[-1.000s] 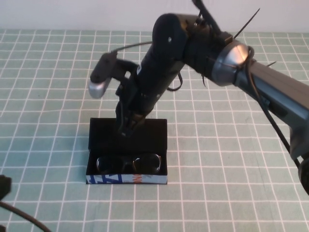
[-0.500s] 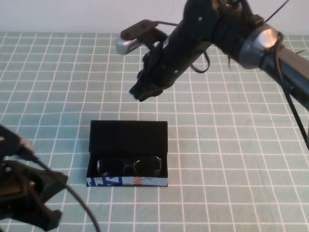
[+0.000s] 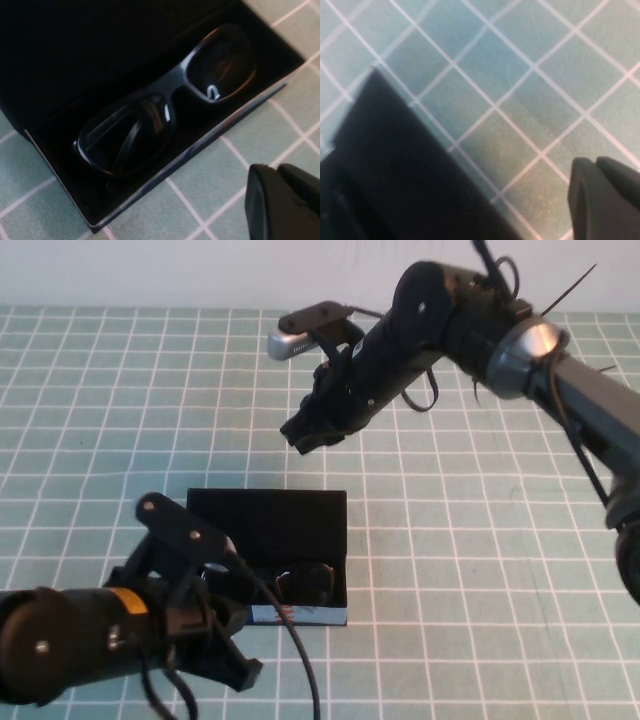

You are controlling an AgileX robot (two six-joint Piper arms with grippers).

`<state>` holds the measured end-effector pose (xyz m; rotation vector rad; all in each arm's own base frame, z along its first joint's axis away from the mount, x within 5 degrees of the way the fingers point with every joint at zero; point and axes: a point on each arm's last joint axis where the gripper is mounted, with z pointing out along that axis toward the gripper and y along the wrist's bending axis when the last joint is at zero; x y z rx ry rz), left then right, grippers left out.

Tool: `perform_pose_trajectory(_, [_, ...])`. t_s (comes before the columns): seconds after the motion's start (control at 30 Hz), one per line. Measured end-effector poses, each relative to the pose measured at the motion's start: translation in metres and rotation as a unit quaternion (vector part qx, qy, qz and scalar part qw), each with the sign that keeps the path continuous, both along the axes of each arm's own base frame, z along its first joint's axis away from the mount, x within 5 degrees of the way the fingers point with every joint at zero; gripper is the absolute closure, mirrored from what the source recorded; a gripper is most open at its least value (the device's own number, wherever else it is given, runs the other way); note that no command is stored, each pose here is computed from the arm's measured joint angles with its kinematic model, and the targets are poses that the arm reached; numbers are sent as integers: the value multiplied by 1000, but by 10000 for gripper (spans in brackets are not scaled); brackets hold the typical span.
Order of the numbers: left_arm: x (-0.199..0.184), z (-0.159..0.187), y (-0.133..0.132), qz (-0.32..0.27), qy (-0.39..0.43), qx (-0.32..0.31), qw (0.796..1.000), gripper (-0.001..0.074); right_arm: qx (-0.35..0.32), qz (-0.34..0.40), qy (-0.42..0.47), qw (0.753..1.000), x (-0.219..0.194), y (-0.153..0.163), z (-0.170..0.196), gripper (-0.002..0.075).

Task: Return glasses to glasses case
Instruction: Close the glasses case

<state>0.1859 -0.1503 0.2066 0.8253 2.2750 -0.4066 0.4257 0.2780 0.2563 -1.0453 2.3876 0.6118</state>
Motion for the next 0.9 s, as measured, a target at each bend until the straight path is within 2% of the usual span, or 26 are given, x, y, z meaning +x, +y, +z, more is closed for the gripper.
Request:
perform_pose_trajectory(0.13, [9,-20,-7,21,16,9,1000,736,-6,-6,12,1000,7,4,-24,737])
perform_pose_trajectory(0.33, [21,-37,-11,45,17,17,999,736,-5,-8,30,1000,10,7,-42,737])
perform_pose_trajectory(0.63, [28,-57,-13,66,26,31,997,736,-15,17,58,998,4,6,-45,737])
perform_pose_trajectory(0.9, [30,-58,-13,71,23,30,997,736,21,71,98,992,-6,9,-42,737])
